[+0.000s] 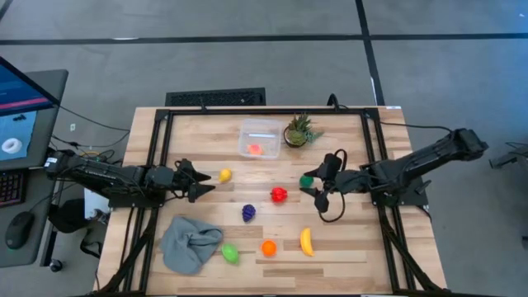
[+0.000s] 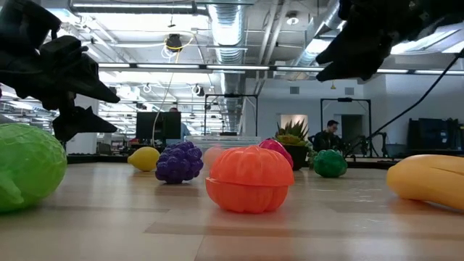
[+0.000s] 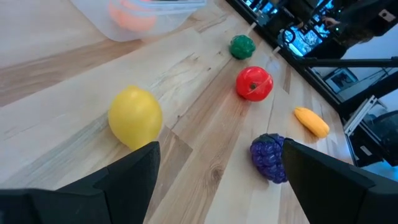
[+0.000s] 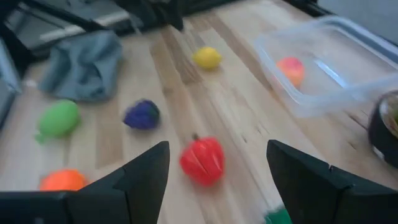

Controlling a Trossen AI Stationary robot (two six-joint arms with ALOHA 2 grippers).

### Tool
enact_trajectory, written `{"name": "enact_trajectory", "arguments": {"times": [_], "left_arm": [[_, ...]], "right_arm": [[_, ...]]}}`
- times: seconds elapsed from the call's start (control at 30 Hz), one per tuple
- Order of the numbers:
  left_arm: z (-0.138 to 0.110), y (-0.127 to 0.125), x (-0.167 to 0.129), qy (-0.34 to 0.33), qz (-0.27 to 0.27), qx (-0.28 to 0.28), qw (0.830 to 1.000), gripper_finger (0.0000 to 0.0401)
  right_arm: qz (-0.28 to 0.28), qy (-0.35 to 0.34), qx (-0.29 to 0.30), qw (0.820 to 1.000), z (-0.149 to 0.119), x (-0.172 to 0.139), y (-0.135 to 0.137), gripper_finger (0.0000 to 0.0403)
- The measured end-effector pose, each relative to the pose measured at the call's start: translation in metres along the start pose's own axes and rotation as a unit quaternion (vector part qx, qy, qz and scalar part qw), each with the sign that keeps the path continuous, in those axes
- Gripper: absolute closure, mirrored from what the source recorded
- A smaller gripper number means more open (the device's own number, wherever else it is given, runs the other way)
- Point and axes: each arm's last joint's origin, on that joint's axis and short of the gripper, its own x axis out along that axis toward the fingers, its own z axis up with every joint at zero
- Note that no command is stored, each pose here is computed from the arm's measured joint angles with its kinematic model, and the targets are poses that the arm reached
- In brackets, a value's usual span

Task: Pick and placing Produce into tupperware
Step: Put the red apple into the transparent container

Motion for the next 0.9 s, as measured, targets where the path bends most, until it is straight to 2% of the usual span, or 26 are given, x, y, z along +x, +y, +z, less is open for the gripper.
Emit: {"name": "enact_trajectory", "arguments": {"times": [0.27, 0.4, 0.47, 0.7, 0.9], "left_arm": [[0.0, 0.0, 0.0, -0.003, 0.003, -0.002, 1.0, 0.0078], [0.0, 0.0, 0.0, -0.005, 0.004, -0.003, 1.0, 0.0078], [0.0, 0.0, 0.0, -0.006, 0.006, -0.002, 1.0, 0.0078], [0.0, 0.0, 0.0, -0.006, 0.006, -0.008, 1.0, 0.0078], [0.0, 0.0, 0.0, -0.006, 0.006, -0.008, 1.0, 0.0078]], "right_arm": [[0.028, -0.006, -0.037, 0.999, -0.004, 0.007, -0.006, 0.0112], [0.067, 0.01, -0.063, 0.996, -0.006, 0.02, -0.005, 0.0112], [0.08, 0.032, -0.082, 0.993, -0.008, 0.03, -0.002, 0.0112], [0.068, 0.071, -0.122, 0.988, -0.001, 0.058, 0.004, 0.0112], [0.083, 0.135, -0.122, 0.98, 0.004, 0.079, 0.001, 0.011]]}}
